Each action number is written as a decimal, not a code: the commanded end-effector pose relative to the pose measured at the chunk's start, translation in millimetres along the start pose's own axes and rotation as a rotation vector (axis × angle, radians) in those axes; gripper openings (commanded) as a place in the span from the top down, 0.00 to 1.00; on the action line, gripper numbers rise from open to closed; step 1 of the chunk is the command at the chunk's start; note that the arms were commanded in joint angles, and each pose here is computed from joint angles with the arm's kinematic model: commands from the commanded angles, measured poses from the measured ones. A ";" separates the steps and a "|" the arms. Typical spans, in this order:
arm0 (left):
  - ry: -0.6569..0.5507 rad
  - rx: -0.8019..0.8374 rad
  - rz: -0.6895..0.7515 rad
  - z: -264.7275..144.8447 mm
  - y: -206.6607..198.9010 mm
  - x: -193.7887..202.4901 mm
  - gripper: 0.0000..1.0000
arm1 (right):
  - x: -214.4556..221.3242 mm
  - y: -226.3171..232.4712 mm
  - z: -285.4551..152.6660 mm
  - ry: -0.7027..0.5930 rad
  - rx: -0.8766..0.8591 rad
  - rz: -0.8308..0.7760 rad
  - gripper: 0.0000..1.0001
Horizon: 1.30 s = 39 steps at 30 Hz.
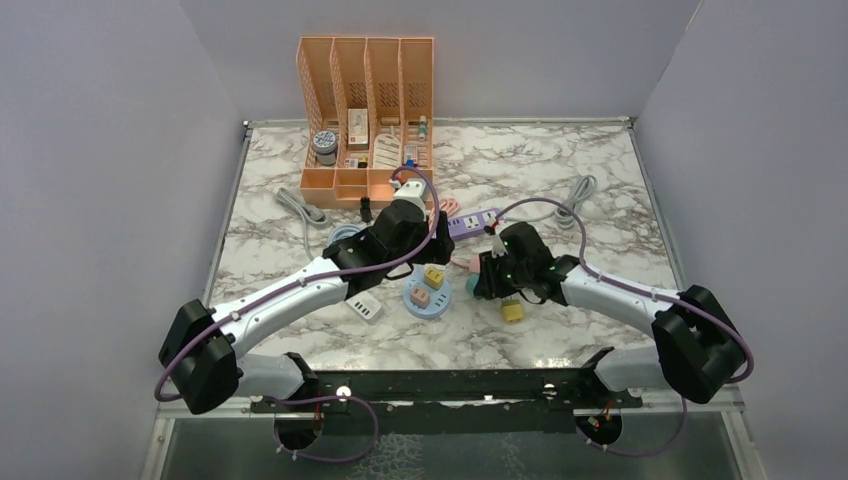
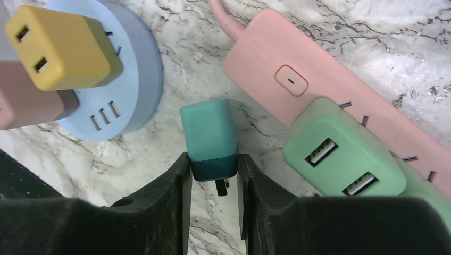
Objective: Insert the plug
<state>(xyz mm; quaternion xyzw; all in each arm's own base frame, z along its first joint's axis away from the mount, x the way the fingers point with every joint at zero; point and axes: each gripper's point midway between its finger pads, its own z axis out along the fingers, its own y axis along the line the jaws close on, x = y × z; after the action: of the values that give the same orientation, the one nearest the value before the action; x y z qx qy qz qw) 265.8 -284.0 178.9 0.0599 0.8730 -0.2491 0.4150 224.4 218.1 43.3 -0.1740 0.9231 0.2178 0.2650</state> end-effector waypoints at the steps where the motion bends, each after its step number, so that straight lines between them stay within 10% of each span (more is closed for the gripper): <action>1: 0.025 0.080 0.060 -15.9 -7.7 -1.9 0.17 | -29.4 28.6 -14.4 -0.102 -0.121 -0.027 0.86; 11: 0.045 0.346 0.260 -64.1 -28.8 9.6 0.01 | -29.6 99.4 -79.3 -0.123 -0.508 -0.035 0.87; 19: 0.202 0.764 0.293 -123.7 -80.9 39.0 0.15 | -17.9 152.3 -134.8 -0.083 -0.897 -0.075 0.87; 35: 0.352 0.825 0.281 -128.5 -80.9 65.4 0.54 | -17.0 167.0 -146.1 -0.038 -1.055 -0.158 0.87; 39: 0.394 0.850 0.274 -129.8 -79.9 75.3 0.48 | -21.0 168.6 -146.4 -0.053 -1.060 -0.151 0.87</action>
<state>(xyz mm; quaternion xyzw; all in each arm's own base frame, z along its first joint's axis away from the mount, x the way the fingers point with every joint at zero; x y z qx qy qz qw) 114.3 -298.4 221.5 0.3660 0.7556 -0.4903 0.2341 108.4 288.0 201.3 -0.3225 0.6953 0.6210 0.1641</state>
